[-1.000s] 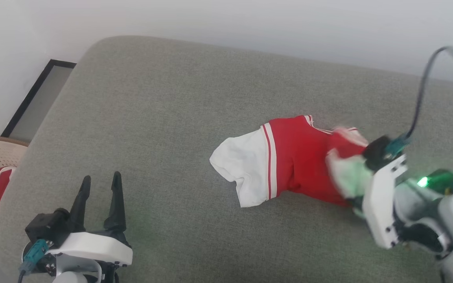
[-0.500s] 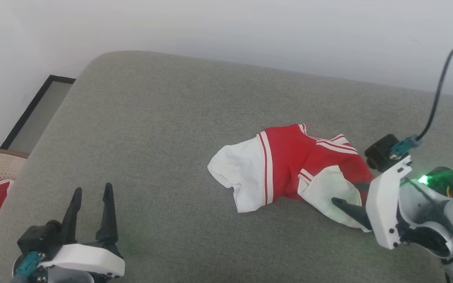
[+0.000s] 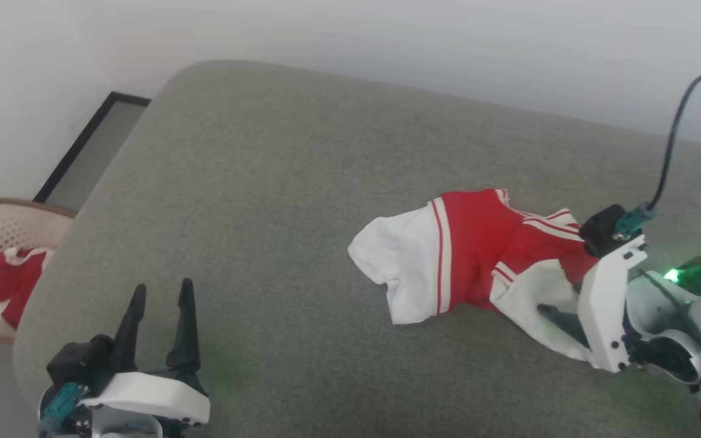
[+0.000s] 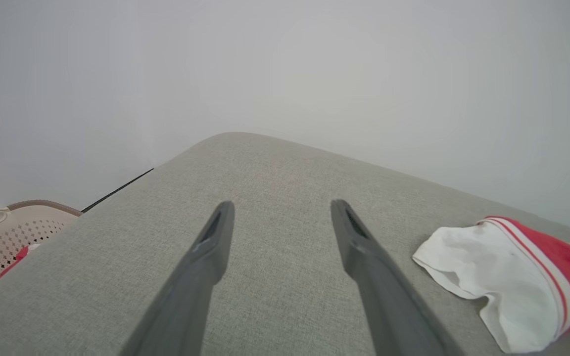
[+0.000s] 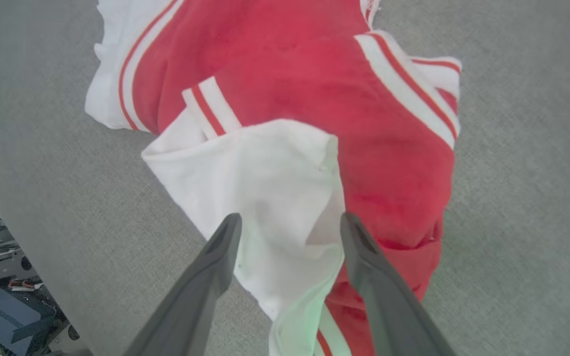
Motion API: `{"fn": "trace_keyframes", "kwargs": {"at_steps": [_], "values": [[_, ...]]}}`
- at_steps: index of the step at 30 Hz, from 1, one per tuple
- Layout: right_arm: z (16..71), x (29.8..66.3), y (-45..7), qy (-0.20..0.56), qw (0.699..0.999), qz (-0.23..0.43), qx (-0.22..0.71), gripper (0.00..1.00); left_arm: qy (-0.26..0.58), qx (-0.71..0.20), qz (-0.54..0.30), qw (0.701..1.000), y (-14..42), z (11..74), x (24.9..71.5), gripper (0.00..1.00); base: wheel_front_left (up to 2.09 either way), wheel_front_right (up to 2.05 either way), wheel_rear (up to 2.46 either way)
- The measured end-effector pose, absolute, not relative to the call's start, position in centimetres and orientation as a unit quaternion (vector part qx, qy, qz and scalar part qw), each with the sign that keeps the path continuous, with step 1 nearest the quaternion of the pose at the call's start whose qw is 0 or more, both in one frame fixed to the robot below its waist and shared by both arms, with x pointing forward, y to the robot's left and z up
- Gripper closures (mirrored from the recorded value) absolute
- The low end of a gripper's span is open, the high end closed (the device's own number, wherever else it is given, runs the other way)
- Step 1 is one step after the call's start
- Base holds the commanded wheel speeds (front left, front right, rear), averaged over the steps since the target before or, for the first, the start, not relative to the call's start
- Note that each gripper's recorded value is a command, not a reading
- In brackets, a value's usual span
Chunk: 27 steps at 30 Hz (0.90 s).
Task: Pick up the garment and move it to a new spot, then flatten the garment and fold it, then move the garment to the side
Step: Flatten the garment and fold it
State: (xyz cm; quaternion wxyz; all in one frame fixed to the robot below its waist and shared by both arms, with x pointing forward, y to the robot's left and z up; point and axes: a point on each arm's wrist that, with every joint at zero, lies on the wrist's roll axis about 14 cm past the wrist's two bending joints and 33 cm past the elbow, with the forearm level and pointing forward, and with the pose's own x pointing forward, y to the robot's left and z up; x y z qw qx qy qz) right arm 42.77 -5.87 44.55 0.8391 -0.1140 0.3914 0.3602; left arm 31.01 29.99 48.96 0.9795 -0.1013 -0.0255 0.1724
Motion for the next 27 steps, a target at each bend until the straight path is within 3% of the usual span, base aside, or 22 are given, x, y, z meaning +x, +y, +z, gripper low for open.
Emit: {"fn": "trace_keyframes", "kwargs": {"at_steps": [2,3,4,10,17,27], "values": [[43.8,42.7,-5.2,0.401,0.83,0.369,-0.116,0.0,-0.024,-0.102,0.177,0.979,30.1,48.8,30.9,0.0,0.0,0.0,0.0],[43.6,42.7,-4.9,0.402,0.827,0.374,-0.12,0.66,-0.024,-0.102,0.178,0.978,30.2,48.8,30.9,0.0,0.0,0.0,0.0],[43.3,42.7,-4.7,0.403,0.824,0.379,-0.127,1.0,-0.023,-0.102,0.179,0.978,30.2,48.8,30.9,0.0,0.0,0.0,0.0],[43.4,43.6,-4.7,0.403,0.822,0.384,-0.119,1.0,-0.023,-0.104,0.187,0.976,30.6,48.7,30.8,0.0,0.0,0.0,0.0],[45.9,46.0,-7.7,0.374,0.853,0.35,-0.101,1.0,-0.025,-0.106,0.189,0.976,30.7,48.7,30.7,0.0,0.0,0.0,0.0],[46.8,49.4,-18.5,0.381,0.899,0.204,-0.069,1.0,-0.022,-0.107,0.18,0.978,30.2,48.5,31.4,0.0,0.0,0.0,0.0]]}}
